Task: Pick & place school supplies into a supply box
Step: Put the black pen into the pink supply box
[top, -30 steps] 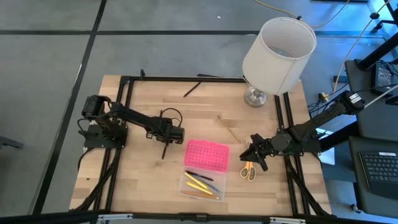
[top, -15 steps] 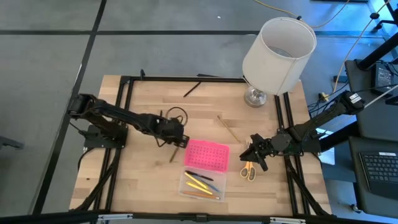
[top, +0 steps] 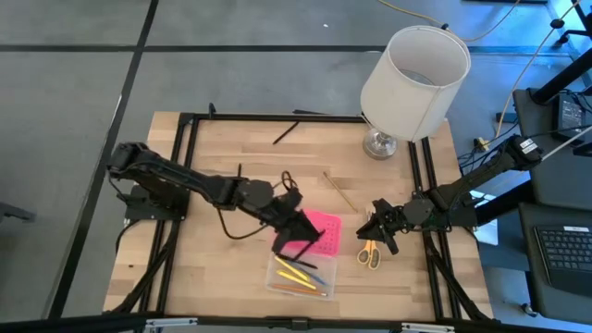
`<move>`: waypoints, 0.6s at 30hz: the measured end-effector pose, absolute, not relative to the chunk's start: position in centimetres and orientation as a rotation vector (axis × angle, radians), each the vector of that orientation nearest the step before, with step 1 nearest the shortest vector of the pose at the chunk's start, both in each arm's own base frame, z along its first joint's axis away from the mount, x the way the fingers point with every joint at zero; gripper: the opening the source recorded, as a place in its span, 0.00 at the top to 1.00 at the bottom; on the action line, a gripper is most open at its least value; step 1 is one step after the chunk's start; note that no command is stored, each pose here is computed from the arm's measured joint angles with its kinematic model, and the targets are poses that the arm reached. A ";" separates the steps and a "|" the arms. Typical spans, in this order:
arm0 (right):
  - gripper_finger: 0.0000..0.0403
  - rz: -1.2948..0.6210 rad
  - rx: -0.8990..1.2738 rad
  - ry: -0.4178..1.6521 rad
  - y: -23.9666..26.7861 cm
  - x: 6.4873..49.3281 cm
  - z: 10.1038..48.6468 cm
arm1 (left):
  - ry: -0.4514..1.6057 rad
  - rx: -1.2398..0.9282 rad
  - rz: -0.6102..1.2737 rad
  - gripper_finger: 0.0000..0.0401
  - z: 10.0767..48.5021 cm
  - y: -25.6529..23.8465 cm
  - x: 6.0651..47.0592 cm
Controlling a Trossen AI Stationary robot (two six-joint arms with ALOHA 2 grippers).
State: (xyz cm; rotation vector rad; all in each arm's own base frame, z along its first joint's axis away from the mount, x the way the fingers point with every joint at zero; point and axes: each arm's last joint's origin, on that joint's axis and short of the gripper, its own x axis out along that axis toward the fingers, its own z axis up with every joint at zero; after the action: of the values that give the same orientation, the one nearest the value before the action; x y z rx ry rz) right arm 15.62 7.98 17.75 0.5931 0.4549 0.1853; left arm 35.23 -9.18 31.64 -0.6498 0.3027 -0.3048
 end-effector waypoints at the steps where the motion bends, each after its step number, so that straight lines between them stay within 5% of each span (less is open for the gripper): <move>1: 0.79 0.185 0.594 0.455 8.0 15.6 17.8 | 0.318 -0.615 -0.320 0.90 32.3 -9.6 35.7; 8: 0.79 0.179 0.617 0.460 8.0 15.6 17.7 | 0.640 -0.441 -0.223 0.91 33.4 -11.8 38.0; 18: 0.79 0.191 0.591 0.467 8.0 15.6 17.7 | 0.921 -0.078 -0.267 0.90 25.5 -15.2 40.9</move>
State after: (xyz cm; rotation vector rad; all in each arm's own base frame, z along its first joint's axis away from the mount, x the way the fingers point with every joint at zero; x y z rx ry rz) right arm 15.58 8.00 17.67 0.5907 0.4668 0.1911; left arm 40.87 -15.20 25.46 -0.0780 0.9214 -0.2674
